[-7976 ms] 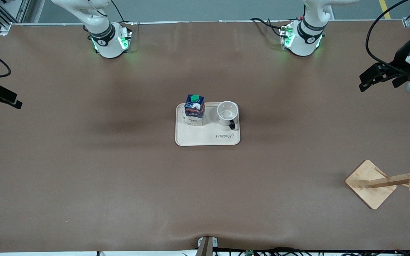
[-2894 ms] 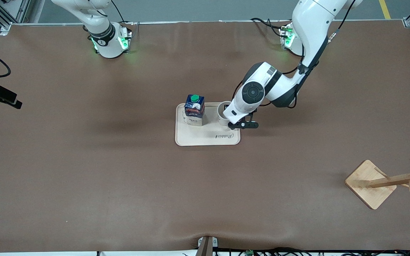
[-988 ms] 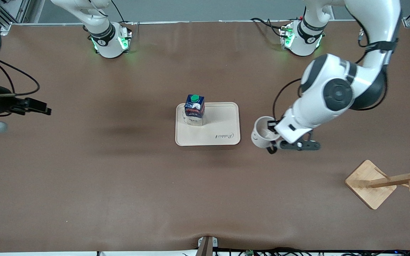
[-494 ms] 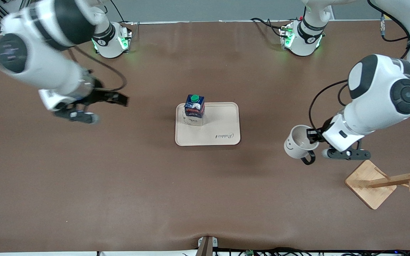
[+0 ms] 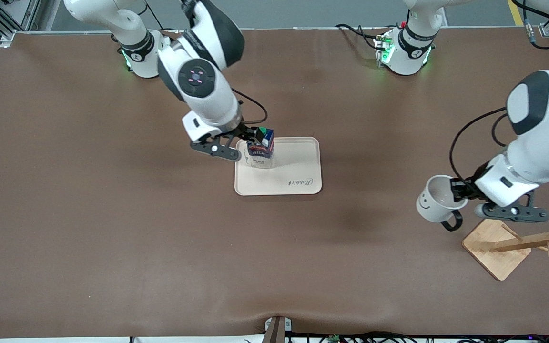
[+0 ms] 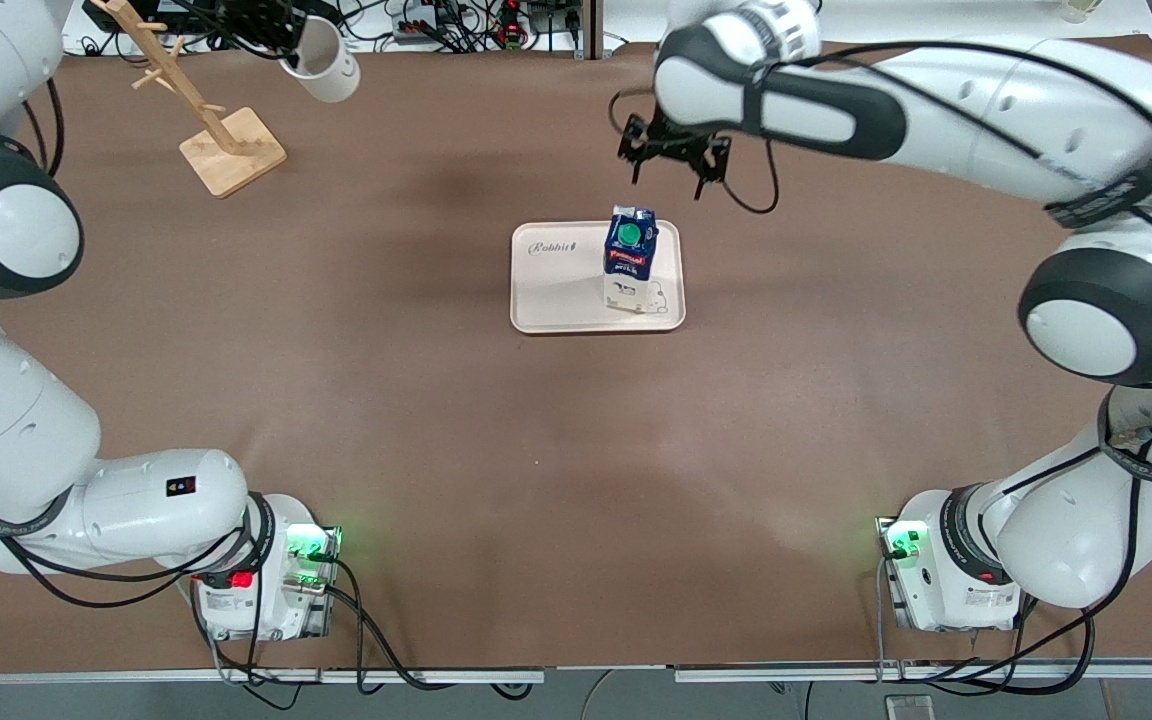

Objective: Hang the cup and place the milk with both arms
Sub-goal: 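Carry the mug toward the wooden stand while the right gripper grasps the milk, then hang the mug handle on a stand peg while the right gripper carries milk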

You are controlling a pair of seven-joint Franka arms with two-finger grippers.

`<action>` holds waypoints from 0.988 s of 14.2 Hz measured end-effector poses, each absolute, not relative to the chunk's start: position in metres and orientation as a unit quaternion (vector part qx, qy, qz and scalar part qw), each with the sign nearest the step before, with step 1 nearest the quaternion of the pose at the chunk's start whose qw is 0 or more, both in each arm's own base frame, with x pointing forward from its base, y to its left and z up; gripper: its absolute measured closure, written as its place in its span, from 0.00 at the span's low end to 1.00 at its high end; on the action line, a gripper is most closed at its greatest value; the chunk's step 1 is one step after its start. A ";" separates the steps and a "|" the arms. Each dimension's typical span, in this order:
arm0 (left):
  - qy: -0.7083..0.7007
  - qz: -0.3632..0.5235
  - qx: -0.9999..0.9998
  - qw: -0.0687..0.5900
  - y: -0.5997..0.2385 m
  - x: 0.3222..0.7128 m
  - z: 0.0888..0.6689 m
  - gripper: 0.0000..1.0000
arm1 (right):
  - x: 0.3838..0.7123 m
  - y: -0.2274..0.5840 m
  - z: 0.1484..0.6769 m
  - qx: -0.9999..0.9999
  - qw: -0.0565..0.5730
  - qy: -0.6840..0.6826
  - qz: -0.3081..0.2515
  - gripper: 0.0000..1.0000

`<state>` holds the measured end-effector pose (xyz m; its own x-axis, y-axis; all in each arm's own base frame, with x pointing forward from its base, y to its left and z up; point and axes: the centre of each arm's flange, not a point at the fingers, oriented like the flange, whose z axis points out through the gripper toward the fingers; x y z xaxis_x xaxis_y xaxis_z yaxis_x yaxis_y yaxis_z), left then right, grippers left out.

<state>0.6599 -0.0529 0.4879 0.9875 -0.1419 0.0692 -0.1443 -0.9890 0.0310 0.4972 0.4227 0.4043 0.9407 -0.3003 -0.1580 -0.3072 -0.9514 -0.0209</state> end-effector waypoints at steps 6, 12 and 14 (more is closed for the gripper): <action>-0.130 0.052 0.990 0.006 0.022 0.666 0.504 0.94 | 0.495 0.437 0.399 -0.982 0.035 0.174 0.062 0.00; -0.162 0.053 0.985 0.000 0.069 0.663 0.516 0.94 | 0.474 0.470 0.361 -0.987 0.015 0.148 0.060 0.00; -0.167 0.041 0.985 0.003 0.065 0.660 0.524 0.94 | 0.468 0.475 0.344 -0.990 -0.012 0.131 0.046 0.00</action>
<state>0.6597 0.0648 0.5243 0.9407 -0.3292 0.0824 -0.3297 -0.9441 -0.0085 0.4677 0.4751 0.3438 0.9613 -0.2607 -0.0887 -0.2586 -0.9654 0.0352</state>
